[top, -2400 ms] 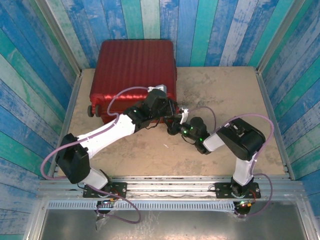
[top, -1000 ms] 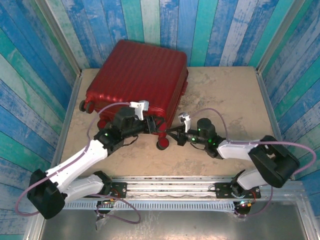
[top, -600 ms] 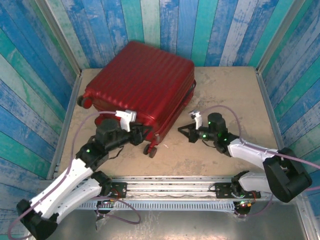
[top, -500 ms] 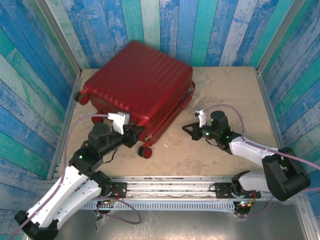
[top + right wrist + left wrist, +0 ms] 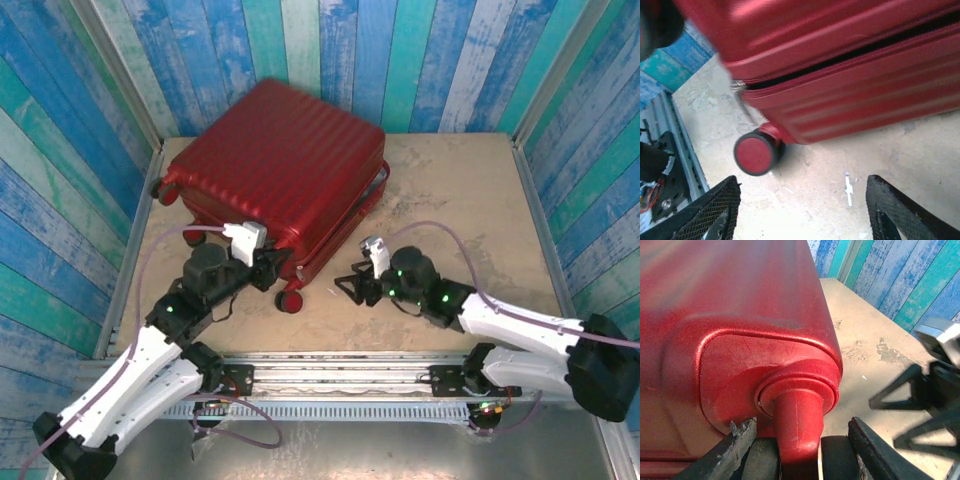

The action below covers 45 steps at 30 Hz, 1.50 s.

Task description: Pack the luggage

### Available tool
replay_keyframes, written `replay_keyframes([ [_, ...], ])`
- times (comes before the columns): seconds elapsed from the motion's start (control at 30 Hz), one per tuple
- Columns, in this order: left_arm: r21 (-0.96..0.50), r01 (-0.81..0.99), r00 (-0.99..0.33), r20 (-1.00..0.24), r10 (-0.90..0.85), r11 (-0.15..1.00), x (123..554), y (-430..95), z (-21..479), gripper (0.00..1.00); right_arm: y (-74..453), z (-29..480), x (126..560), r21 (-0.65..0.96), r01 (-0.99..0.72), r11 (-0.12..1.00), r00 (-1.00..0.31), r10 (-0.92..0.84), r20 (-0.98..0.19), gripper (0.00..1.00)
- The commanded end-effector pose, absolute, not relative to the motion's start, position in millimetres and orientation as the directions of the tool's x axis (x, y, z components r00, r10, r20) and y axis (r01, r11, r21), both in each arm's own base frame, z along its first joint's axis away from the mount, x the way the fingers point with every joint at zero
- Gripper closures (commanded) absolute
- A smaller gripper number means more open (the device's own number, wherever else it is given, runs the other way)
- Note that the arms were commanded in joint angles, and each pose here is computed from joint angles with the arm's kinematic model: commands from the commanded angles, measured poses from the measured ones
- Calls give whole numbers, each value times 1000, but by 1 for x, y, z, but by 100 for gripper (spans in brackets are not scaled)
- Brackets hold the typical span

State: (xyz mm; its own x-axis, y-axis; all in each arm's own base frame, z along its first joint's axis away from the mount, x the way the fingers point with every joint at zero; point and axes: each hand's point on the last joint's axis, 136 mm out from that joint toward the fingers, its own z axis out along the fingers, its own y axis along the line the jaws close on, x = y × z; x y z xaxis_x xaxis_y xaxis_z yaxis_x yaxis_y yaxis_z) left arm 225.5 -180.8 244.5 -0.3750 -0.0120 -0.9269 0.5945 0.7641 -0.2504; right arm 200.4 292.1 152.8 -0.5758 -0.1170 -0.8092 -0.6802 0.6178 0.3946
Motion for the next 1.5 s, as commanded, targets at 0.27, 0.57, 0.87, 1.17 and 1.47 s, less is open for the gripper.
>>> replay_keyframes([
  [0.27, -277, 696, -168, -960, -224, 662, 233, -200, 331, 100, 320, 154, 219, 189, -467, 864, -491, -76, -868, 24],
  [0.57, -283, 695, -162, -957, -240, 661, 226, -195, 334, 100, 370, 148, 233, 142, -458, 877, -488, -115, -865, 13],
  [0.87, -287, 700, -163, -956, -244, 654, 225, -195, 330, 100, 382, 124, 252, 40, -310, 950, -513, -132, -848, 21],
  [1.17, -219, 703, -140, -975, -170, 676, 216, -189, 323, 100, 367, 126, 265, -140, -313, 939, -474, -282, -834, 99],
  [1.47, -52, 748, -91, -996, 24, 662, 201, -189, 301, 100, 320, 114, 273, 22, -496, 868, -547, -293, -784, 99],
])
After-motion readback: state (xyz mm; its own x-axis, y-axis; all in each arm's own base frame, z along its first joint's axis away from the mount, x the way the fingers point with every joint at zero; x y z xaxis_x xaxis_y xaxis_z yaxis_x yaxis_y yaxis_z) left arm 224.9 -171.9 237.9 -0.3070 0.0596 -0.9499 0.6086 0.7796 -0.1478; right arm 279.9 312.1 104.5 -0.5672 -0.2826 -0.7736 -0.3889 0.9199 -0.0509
